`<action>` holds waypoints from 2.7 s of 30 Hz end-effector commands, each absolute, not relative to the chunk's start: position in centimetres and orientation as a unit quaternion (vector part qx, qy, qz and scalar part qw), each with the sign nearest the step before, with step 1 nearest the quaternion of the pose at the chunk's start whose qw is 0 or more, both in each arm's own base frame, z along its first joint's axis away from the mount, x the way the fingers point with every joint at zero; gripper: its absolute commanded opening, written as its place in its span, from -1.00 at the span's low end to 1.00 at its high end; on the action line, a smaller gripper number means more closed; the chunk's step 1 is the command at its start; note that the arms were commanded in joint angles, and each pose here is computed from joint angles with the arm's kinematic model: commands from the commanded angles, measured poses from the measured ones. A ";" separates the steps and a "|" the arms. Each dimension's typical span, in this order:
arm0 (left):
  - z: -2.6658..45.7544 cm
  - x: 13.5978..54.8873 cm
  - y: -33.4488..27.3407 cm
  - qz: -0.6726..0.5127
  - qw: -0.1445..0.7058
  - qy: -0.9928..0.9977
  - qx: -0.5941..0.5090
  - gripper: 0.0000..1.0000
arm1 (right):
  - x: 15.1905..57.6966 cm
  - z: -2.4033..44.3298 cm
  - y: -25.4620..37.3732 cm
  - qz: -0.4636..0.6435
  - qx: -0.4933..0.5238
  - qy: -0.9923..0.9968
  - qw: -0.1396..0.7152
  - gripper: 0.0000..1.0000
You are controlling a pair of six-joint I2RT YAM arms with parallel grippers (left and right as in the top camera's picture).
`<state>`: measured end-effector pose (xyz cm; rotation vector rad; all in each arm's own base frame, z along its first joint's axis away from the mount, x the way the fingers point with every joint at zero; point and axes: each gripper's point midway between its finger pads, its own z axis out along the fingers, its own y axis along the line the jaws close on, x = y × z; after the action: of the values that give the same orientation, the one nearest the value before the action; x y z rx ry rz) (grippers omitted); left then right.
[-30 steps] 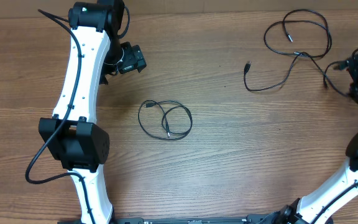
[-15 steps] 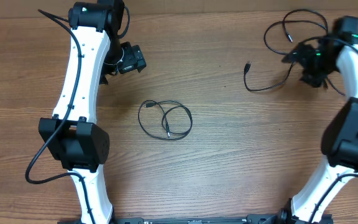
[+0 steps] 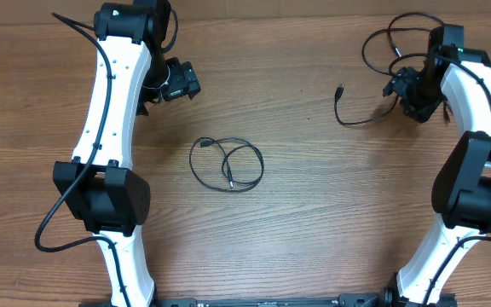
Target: Untangle cables
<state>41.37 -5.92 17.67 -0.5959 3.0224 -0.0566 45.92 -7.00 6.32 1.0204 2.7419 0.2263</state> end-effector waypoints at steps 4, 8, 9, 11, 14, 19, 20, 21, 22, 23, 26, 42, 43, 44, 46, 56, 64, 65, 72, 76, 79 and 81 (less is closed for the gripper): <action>17.2 41.4 -6.1 -0.018 0.023 0.978 -0.204 0.99 | 45.9 6.1 -6.7 0.084 0.347 0.927 0.113 0.06; 17.2 41.4 -6.1 -0.018 0.023 0.978 -0.204 0.98 | 46.3 6.1 -6.7 0.085 0.346 0.927 0.121 -0.31; 17.2 41.4 -6.1 -0.018 0.023 0.978 -0.204 0.99 | 46.4 6.1 -6.7 0.085 0.345 0.926 0.123 -0.39; 17.2 41.4 -6.1 -0.018 0.023 0.978 -0.204 0.99 | 46.6 6.2 -6.8 0.086 0.345 0.926 0.127 -0.57; 17.2 41.4 -6.1 -0.018 0.023 0.978 -0.204 0.99 | 46.9 6.3 -6.8 0.087 0.342 0.926 0.133 -0.86; 17.2 41.4 -6.1 -0.018 0.023 0.978 -0.204 0.99 | 47.7 6.5 -6.9 0.089 0.325 0.929 0.150 -0.92; 17.2 41.4 -6.1 -0.018 0.023 0.978 -0.204 0.99 | 47.8 6.6 -6.8 0.089 0.314 0.933 0.153 -0.92; 17.2 41.4 -6.1 -0.018 0.023 0.978 -0.204 0.99 | 47.9 6.6 -6.8 0.088 0.301 0.937 0.156 -0.93; 17.2 41.4 -6.1 -0.018 0.023 0.978 -0.204 0.99 | 47.9 6.6 -6.8 0.086 0.292 0.940 0.157 -0.92; 17.2 41.4 -6.1 -0.018 0.023 0.978 -0.204 0.99 | 47.8 6.6 -6.8 0.084 0.284 0.942 0.157 -0.92; 17.2 41.4 -6.1 -0.018 0.023 0.978 -0.204 0.99 | 47.8 6.6 -6.8 0.082 0.268 0.947 0.157 -0.93; 17.2 41.4 -6.1 -0.018 0.023 0.978 -0.204 0.99 | 46.1 6.1 -6.5 0.075 0.244 0.959 0.125 -0.92; 17.2 41.4 -6.1 -0.018 0.023 0.978 -0.204 0.99 | 46.0 6.0 -6.5 0.075 0.244 0.959 0.123 -0.92; 17.2 41.4 -6.1 -0.018 0.023 0.978 -0.204 0.99 | 45.9 6.0 -6.5 0.074 0.245 0.959 0.120 -0.92; 17.2 41.4 -6.1 -0.018 0.023 0.978 -0.204 0.99 | 45.7 5.9 -6.4 0.074 0.247 0.959 0.115 -0.92; 17.2 41.4 -6.1 -0.018 0.023 0.978 -0.204 0.99 | 45.4 6.9 -6.5 0.073 0.249 0.960 0.110 0.74; 17.2 41.4 -6.1 -0.018 0.023 0.978 -0.204 0.99 | 44.8 12.8 -7.5 0.046 0.262 0.952 0.148 1.00; 17.2 41.4 -6.1 -0.018 0.023 0.978 -0.204 1.00 | 44.6 13.5 -7.5 0.045 0.269 0.950 0.152 1.00; 17.2 41.4 -6.1 -0.018 0.023 0.978 -0.204 0.99 | 42.2 17.6 -7.1 0.054 0.308 0.935 0.165 1.00; 17.2 41.4 -6.1 -0.018 0.023 0.978 -0.204 0.99 | 40.5 17.8 -6.5 0.059 0.326 0.934 0.135 1.00; 17.2 41.4 -6.1 -0.018 0.023 0.978 -0.204 0.99 | 39.4 17.4 -4.5 0.103 0.319 0.937 0.099 1.00; 17.2 41.4 -6.1 -0.018 0.023 0.978 -0.204 0.99 | 39.0 17.2 -3.1 0.131 0.307 0.939 0.082 1.00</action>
<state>41.37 -5.92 17.67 -0.5965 3.0223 -0.0566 39.05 -5.25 16.60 0.9383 2.7973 0.2430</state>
